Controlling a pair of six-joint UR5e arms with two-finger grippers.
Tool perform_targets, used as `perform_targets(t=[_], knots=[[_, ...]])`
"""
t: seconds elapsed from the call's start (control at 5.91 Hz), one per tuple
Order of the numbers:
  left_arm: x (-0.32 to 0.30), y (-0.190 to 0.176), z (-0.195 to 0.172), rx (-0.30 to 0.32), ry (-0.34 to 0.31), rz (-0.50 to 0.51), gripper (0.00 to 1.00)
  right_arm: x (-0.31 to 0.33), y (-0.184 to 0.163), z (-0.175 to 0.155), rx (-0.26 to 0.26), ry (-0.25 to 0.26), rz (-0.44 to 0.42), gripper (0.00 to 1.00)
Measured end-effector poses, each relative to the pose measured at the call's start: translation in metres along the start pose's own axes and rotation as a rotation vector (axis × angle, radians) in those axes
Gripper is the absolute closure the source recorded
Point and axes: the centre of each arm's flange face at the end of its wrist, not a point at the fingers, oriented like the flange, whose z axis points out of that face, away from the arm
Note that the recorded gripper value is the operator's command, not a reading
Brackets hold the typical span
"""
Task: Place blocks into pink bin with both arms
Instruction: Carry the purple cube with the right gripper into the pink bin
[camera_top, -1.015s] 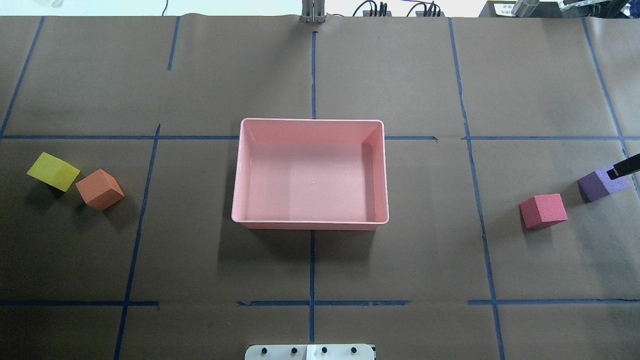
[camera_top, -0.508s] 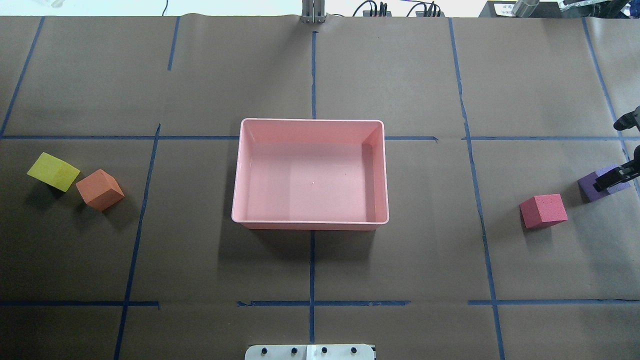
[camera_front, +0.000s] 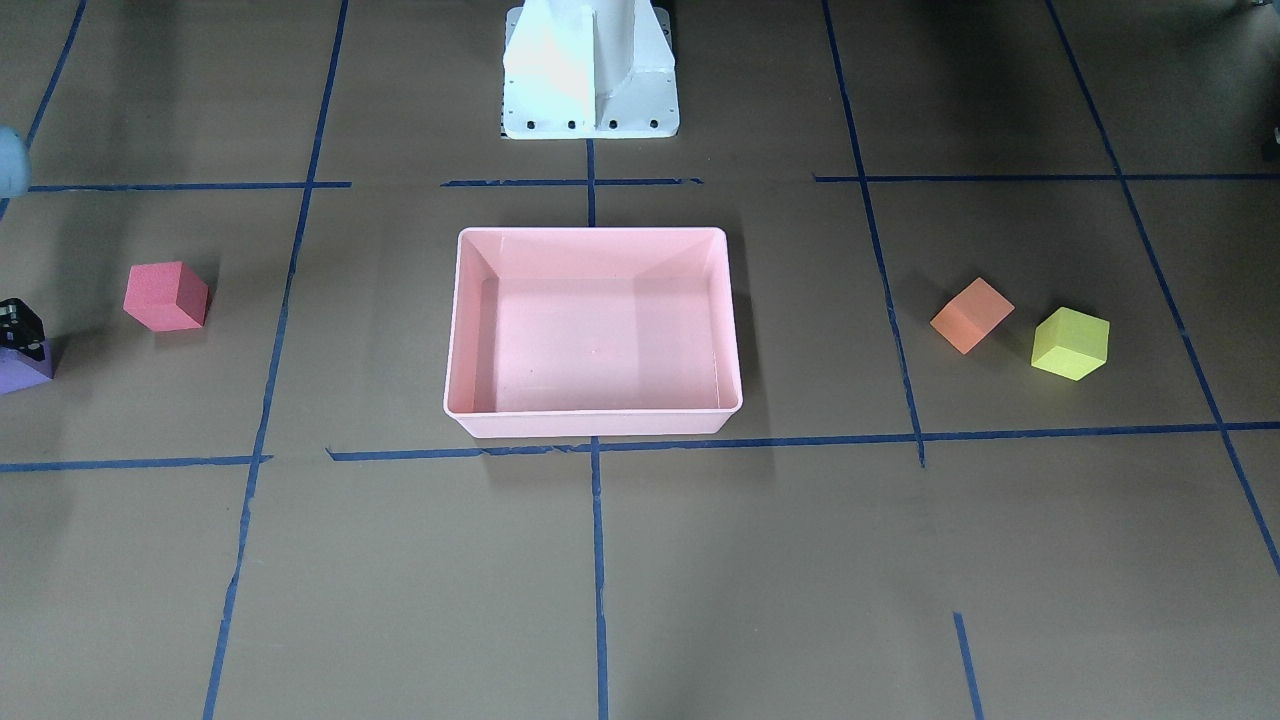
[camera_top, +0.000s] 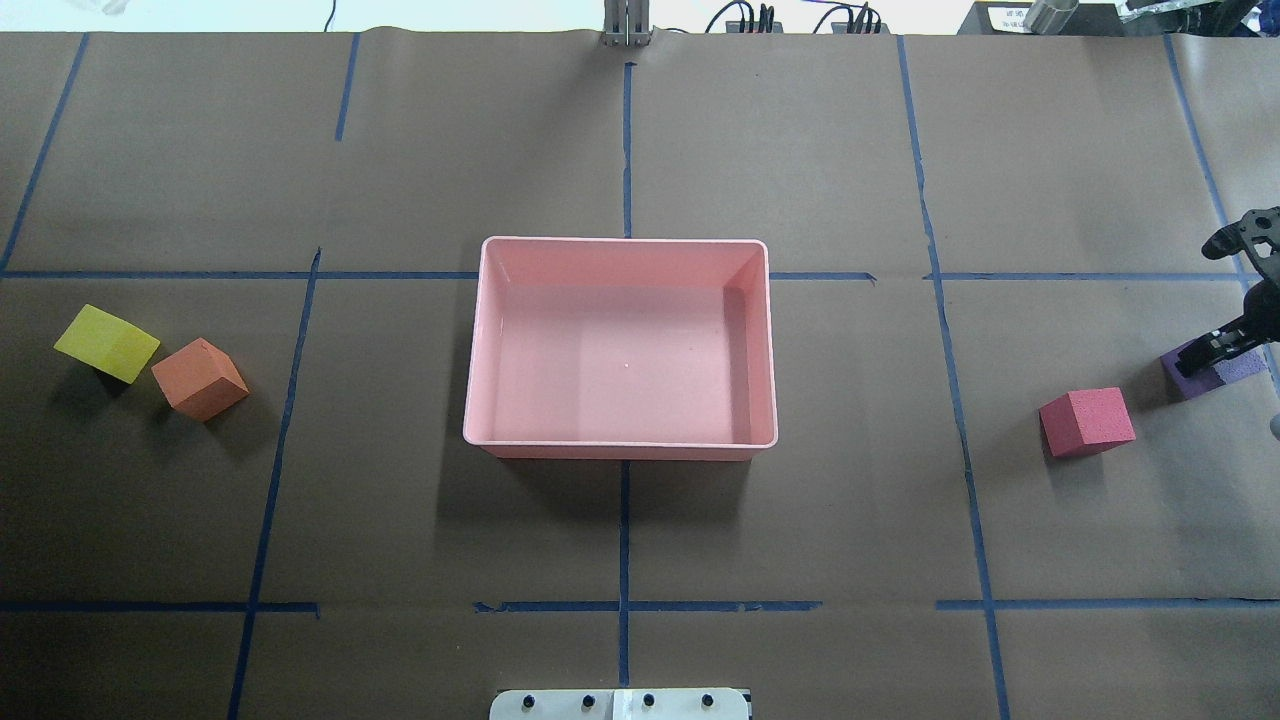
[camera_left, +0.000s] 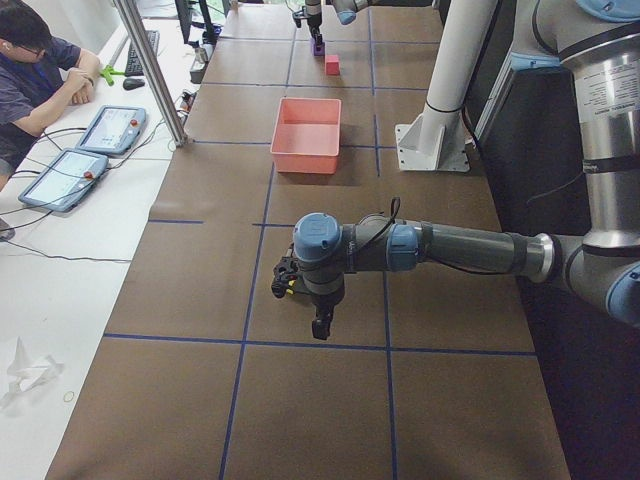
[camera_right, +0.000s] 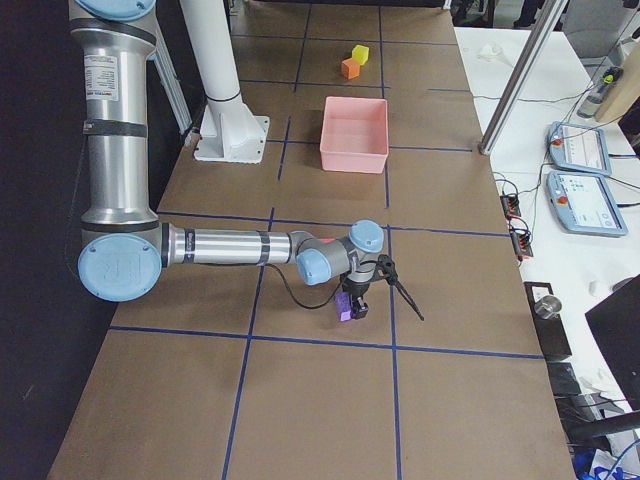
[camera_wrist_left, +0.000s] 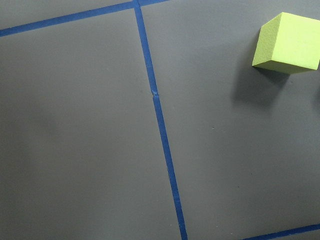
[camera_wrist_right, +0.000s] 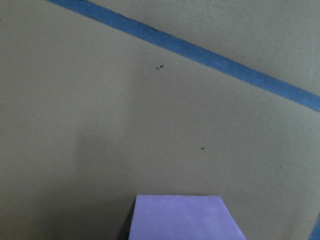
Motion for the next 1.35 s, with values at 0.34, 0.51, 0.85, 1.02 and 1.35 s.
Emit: perform_targets(t=[0.34,0.51,0.85,1.02,1.35], knots=[[0.001,0.0,-0.001,0.002,-0.001,0.003,0.0,-0.032,-0.013,-0.036,0.01,-0.045,0.021,0.76],[0.002,-0.001,-0.002,0.006,-0.001,0.006,0.0,-0.067,-0.031,-0.077,0.006,-0.059,0.072,0.76],[0.005,-0.004,-0.003,0.011,-0.005,0.017,0.0,-0.172,-0.089,-0.17,0.001,-0.091,0.228,0.76],[0.012,-0.015,-0.01,0.03,-0.008,0.038,0.0,-0.239,-0.113,-0.191,-0.004,-0.123,0.302,0.75],[0.034,-0.055,-0.037,0.104,-0.019,0.116,0.0,-0.377,-0.138,-0.205,-0.015,-0.173,0.443,0.74]])
